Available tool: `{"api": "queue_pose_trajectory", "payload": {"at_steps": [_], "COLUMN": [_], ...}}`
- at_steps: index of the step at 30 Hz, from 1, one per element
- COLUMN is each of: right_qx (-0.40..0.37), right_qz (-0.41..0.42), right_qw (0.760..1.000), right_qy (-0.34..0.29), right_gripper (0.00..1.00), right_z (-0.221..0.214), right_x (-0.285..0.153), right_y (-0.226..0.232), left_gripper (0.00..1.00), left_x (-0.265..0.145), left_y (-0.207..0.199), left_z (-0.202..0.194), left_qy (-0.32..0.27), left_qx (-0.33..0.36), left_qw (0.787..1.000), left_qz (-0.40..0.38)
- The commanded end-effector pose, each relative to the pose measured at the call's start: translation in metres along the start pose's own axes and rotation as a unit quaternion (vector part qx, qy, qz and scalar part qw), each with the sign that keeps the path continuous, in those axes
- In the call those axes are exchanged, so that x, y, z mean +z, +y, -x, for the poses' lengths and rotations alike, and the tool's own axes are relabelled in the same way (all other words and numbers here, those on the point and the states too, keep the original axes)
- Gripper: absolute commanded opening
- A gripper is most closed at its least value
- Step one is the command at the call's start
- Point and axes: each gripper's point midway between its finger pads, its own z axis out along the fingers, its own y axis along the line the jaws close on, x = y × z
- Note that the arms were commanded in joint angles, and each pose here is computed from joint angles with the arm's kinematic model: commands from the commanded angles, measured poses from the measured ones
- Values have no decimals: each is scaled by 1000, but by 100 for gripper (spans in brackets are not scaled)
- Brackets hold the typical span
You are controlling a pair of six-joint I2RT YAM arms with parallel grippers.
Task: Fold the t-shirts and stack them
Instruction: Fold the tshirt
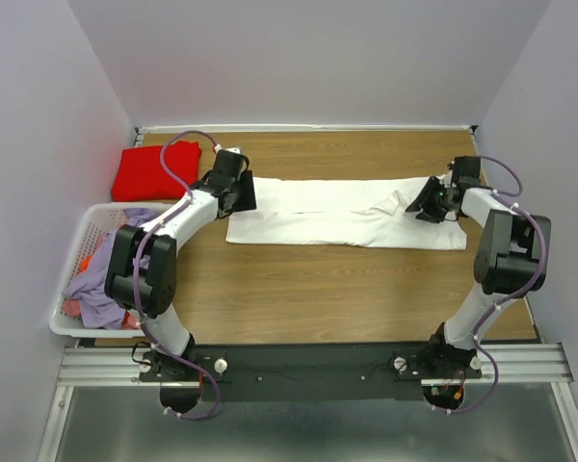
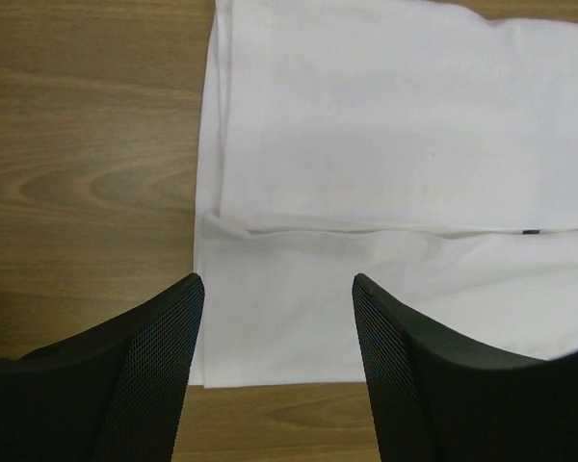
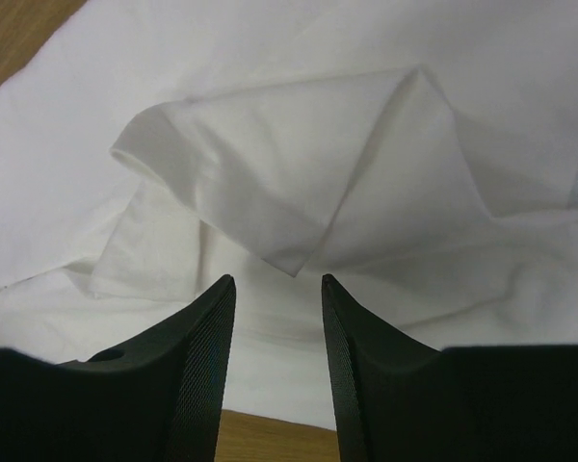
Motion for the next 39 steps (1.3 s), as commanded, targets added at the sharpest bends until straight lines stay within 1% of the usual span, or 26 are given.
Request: {"api": "queue_pose_trajectory", "payload": {"at_steps": [1, 4, 9, 11, 14, 19, 26, 33, 39], "right_qx": [-61, -113, -133, -143, -179, -196, -209, -215, -214], "right_qz": [3, -15, -1, -8, -12, -29, -7, -30, -43], "right_qw": [998, 993, 991, 989, 984, 980, 978, 976, 976], "right_qy": [-30, -39, -31, -29, -19, -16, 3, 14, 12], "right_gripper": [48, 46, 46, 46, 46, 46, 46, 46, 46], "right_z": [16, 18, 6, 2, -12, -16, -25, -35, -33], "right_x": [-1, -4, -3, 0, 7, 13, 21, 24, 28], "right_y": [21, 33, 54, 56, 66, 63, 71, 55, 50], "left_gripper": [72, 72, 72, 72, 72, 72, 72, 72, 72], "left_x": [-10, -10, -7, -6, -5, -6, -4, -3, -2], "left_y": [-13, -20, -32, -34, -37, -41, -45, -48, -49], "left_z": [6, 6, 6, 5, 3, 0, -7, -9, -12], "left_qy": [-24, -28, -27, -25, -23, -22, -15, -13, -9], "left_qx": [25, 36, 43, 46, 52, 58, 62, 66, 69], "left_qw": [999, 999, 998, 998, 997, 997, 996, 996, 996], "left_qz": [-26, -29, -46, -47, -50, -53, -57, -60, -61]}}
